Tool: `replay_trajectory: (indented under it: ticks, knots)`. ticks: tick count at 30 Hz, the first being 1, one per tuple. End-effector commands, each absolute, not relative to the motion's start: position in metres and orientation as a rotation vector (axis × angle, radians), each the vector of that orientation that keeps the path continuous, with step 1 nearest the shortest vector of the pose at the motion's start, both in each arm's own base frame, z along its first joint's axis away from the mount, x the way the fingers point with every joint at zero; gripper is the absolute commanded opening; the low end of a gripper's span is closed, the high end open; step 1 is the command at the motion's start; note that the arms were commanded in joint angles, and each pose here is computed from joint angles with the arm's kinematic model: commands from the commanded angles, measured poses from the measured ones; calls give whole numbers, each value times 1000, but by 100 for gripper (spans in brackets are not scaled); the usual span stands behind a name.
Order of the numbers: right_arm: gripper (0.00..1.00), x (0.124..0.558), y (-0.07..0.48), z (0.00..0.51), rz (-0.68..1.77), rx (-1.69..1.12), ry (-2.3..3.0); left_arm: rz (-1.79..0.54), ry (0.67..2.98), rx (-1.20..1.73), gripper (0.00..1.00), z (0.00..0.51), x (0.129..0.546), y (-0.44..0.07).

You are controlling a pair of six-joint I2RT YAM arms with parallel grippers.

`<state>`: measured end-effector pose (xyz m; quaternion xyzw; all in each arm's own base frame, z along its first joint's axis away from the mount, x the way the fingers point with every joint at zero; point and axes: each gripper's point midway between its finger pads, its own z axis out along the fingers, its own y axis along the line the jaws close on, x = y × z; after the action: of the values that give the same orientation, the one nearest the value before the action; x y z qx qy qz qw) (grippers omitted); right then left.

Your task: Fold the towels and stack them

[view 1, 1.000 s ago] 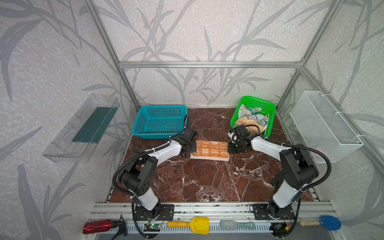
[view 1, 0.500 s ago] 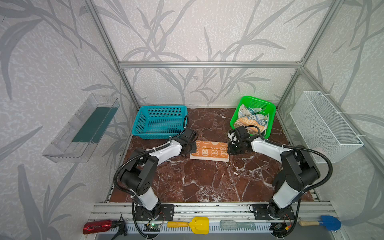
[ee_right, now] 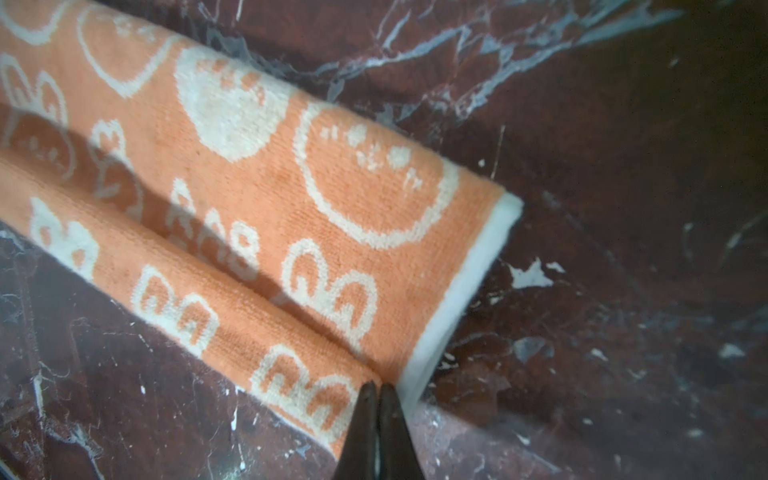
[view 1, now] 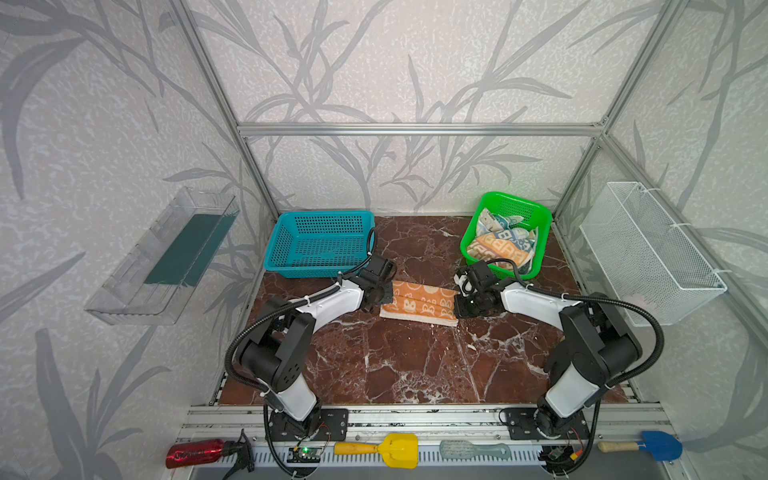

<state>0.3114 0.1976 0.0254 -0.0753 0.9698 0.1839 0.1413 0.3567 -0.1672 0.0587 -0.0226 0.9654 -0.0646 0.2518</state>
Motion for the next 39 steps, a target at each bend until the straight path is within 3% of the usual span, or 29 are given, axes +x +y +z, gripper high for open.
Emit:
replay_trajectory:
  ticks: [1, 6, 13, 16, 21, 28, 32, 39]
  knots:
    - [0, 309, 191, 11, 486, -194, 2839, -124, 2651, -92, 0, 46, 352, -157]
    - [9, 312, 192, 15, 484, -211, 2834, -137, 2667, -79, 2, 43, 350, -159]
    - [39, 318, 199, 48, 527, -241, 2762, -237, 2614, -74, 47, 73, 354, -173]
    - [52, 318, 200, 71, 562, -240, 2711, -284, 2565, -84, 58, 99, 355, -175]
    - [73, 314, 203, 103, 625, -227, 2636, -478, 2477, -106, 87, 133, 352, -192]
    - [85, 309, 227, 110, 861, -185, 2602, -703, 2487, -193, 92, 115, 354, -215]
    - [89, 304, 225, 98, 854, -177, 2638, -750, 2542, -247, 93, 96, 352, -212]
    - [82, 292, 205, 69, 712, -191, 2734, -689, 2629, -254, 93, 76, 335, -194]
